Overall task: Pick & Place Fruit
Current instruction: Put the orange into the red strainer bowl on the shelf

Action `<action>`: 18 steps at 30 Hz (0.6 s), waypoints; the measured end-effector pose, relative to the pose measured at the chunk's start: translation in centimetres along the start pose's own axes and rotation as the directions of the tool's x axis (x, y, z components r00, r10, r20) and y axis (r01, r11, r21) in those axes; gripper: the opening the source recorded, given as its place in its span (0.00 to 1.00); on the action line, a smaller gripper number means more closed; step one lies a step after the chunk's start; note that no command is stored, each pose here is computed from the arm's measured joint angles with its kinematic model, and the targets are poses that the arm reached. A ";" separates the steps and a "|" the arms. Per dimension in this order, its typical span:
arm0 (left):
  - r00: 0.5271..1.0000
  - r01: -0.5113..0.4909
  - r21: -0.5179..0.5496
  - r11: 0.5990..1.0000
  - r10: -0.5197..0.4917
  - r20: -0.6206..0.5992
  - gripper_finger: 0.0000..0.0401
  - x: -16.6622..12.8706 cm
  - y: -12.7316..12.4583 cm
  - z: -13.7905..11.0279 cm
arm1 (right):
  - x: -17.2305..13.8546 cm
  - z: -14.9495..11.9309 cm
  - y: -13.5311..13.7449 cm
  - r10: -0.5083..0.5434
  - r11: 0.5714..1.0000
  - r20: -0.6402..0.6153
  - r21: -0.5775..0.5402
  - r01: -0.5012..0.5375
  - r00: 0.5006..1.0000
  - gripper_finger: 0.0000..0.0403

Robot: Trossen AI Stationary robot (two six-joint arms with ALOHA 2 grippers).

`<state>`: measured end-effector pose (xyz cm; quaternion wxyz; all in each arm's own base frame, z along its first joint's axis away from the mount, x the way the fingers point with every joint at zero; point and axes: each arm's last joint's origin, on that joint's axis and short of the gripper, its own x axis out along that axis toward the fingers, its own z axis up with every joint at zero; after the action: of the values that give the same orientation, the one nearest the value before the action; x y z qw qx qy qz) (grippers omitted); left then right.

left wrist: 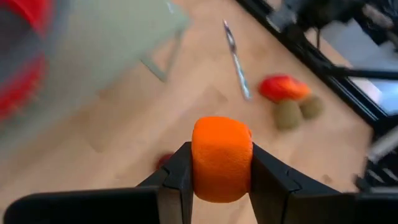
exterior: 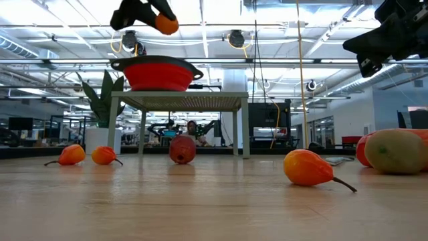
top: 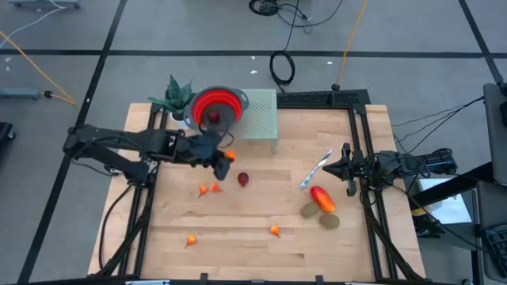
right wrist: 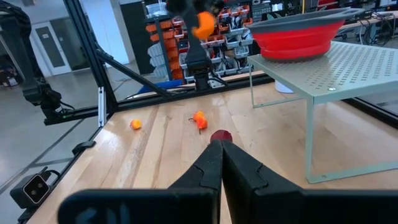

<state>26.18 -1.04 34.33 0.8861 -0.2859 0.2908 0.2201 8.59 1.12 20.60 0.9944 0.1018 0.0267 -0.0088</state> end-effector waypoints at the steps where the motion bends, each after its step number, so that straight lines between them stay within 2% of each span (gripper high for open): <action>1: 1.000 -0.021 0.009 1.000 0.021 0.021 0.27 0.0 0.4 0.3 | 0.0 0.0 0.0 0.000 1.000 -0.001 0.000 0.000 1.000 0.00; 6: 0.988 -0.128 0.075 0.989 0.121 0.097 0.27 -0.1 2.0 2.0 | 0.0 0.0 0.0 0.000 1.000 0.000 0.000 0.000 1.000 0.00; 10: 0.975 -0.181 0.151 0.972 0.157 0.155 0.27 -0.7 2.8 4.1 | 0.0 0.0 0.0 0.000 1.000 0.000 0.000 0.000 1.000 0.00; 18: 0.922 -0.338 0.245 0.909 0.267 0.282 0.27 -2.3 4.9 7.8 | 0.0 0.0 0.0 0.000 1.000 0.000 0.000 0.000 1.000 0.00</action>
<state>24.83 6.98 39.15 0.9018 -0.0757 0.2505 0.3440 8.59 1.12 20.60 0.9944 0.1018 0.0267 -0.0090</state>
